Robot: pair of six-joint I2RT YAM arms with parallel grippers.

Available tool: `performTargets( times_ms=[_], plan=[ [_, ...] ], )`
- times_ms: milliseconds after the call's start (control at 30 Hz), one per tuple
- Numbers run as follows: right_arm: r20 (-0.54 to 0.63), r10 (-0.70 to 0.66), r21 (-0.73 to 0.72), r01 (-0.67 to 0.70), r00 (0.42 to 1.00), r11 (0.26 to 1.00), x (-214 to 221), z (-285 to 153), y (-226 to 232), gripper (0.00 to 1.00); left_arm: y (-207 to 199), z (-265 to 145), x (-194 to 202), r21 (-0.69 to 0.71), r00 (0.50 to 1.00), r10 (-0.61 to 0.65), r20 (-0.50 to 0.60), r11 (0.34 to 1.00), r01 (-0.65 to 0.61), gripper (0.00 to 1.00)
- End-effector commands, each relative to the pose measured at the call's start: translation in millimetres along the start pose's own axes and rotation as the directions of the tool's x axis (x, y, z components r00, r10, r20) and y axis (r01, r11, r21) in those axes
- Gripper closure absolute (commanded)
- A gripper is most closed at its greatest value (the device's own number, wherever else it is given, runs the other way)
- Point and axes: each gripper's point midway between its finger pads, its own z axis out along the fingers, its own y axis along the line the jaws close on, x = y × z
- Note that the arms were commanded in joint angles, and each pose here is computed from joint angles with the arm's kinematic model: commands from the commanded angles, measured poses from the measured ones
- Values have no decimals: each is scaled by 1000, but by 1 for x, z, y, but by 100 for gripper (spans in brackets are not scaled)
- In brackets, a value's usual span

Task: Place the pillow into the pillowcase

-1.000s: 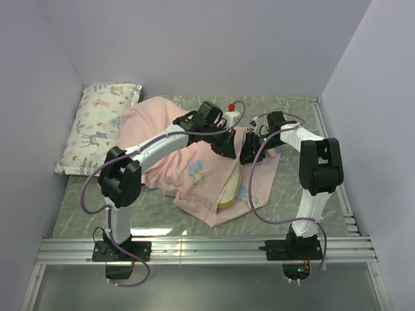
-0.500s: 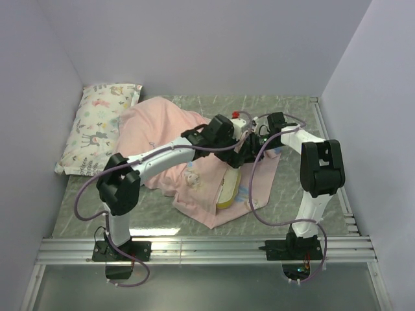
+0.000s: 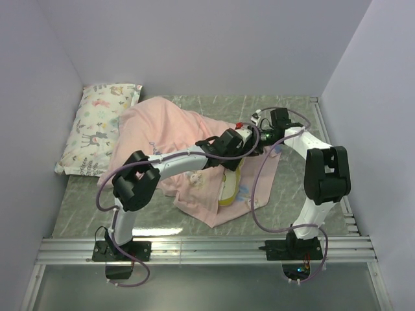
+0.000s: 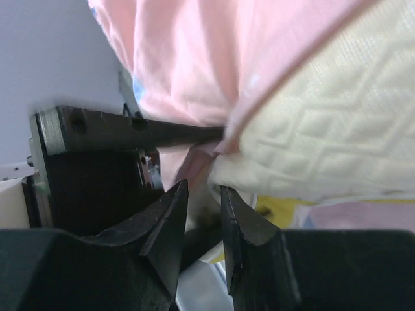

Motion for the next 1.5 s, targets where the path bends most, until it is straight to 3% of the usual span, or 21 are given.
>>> performTargets(
  times_ms=[0, 67, 100, 167, 200, 233, 300, 333, 367, 433, 467, 500, 633, 667, 867, 933, 1033, 1200, 1333, 1467],
  plan=[
    [27, -56, 23, 55, 998, 998, 3, -13, 13, 66, 26, 14, 16, -63, 997, -57, -57, 997, 53, 53],
    [57, -54, 94, 49, 997, 994, 4, -25, 0, 66, 40, 15, 18, -58, 993, -89, -82, 995, 84, 68],
    [95, -55, 140, 41, 994, 989, -2, -35, -11, 66, 34, 14, 20, 10, 990, -93, -107, 995, 94, 77],
    [127, -71, 165, 49, 989, 985, -3, -48, -11, 63, 50, 13, 19, 47, 983, -138, -118, 988, 144, 84],
    [143, -76, 185, 49, 987, 982, -6, -54, -12, 61, 50, 11, 18, 90, 979, -155, -129, 982, 167, 95],
    [173, -82, 255, 35, 982, 966, -13, -65, -17, 60, 52, 6, 14, 174, 970, -193, -148, 960, 218, 100],
    [202, -99, 327, 29, 974, 945, -19, -75, -19, 55, 51, -5, -3, 300, 959, -252, -129, 912, 280, 100],
    [258, -100, 410, -15, 961, 912, -28, -93, -29, 49, 49, -26, -11, 454, 931, -329, -162, 812, 366, 100],
    [271, -107, 442, -25, 956, 897, -30, -97, -32, 46, 50, -34, -31, 538, 927, -360, -105, 763, 358, 100],
    [282, -109, 490, -46, 953, 870, -32, -101, -39, 43, 42, -67, -43, 707, 894, -419, -162, 583, 401, 100],
    [281, -99, 504, -59, 955, 861, -31, -100, -42, 43, 41, -75, -46, 732, 884, -434, -172, 544, 409, 100],
    [281, -73, 515, -86, 957, 853, -33, -97, -48, 43, 36, -94, -72, 813, 884, -458, -95, 477, 335, 100],
    [272, -57, 516, -96, 961, 851, -41, -76, -48, 43, 21, -123, -76, 896, 873, -482, -78, 350, 273, 100],
    [268, -42, 492, -99, 963, 865, -42, -66, -43, 43, 20, -127, -76, 900, 860, -497, -118, 312, 304, 99],
    [267, 5, 469, -134, 964, 873, -53, -20, -46, 39, 22, -123, -82, 922, 844, -528, -89, 276, 270, 99],
    [297, 34, 466, -176, 954, 867, -55, -7, -57, 40, 22, -123, -84, 929, 827, -551, -113, 236, 285, 100],
    [334, 56, 461, -215, 941, 861, -52, 11, -63, 40, 24, -121, -86, 928, 823, -555, -117, 235, 290, 100],
    [369, 94, 393, -246, 925, 886, -50, 41, -55, 39, 22, -122, -81, 934, 809, -571, -140, 195, 299, 100],
    [326, 143, 337, -256, 934, 906, -37, 68, -51, 37, 26, -119, -81, 937, 784, -599, -164, 153, 314, 100],
    [338, 238, 200, -317, 910, 927, -21, 81, -48, 34, 30, -124, -88, 940, 760, -627, -174, 123, 317, 99]
  ],
)
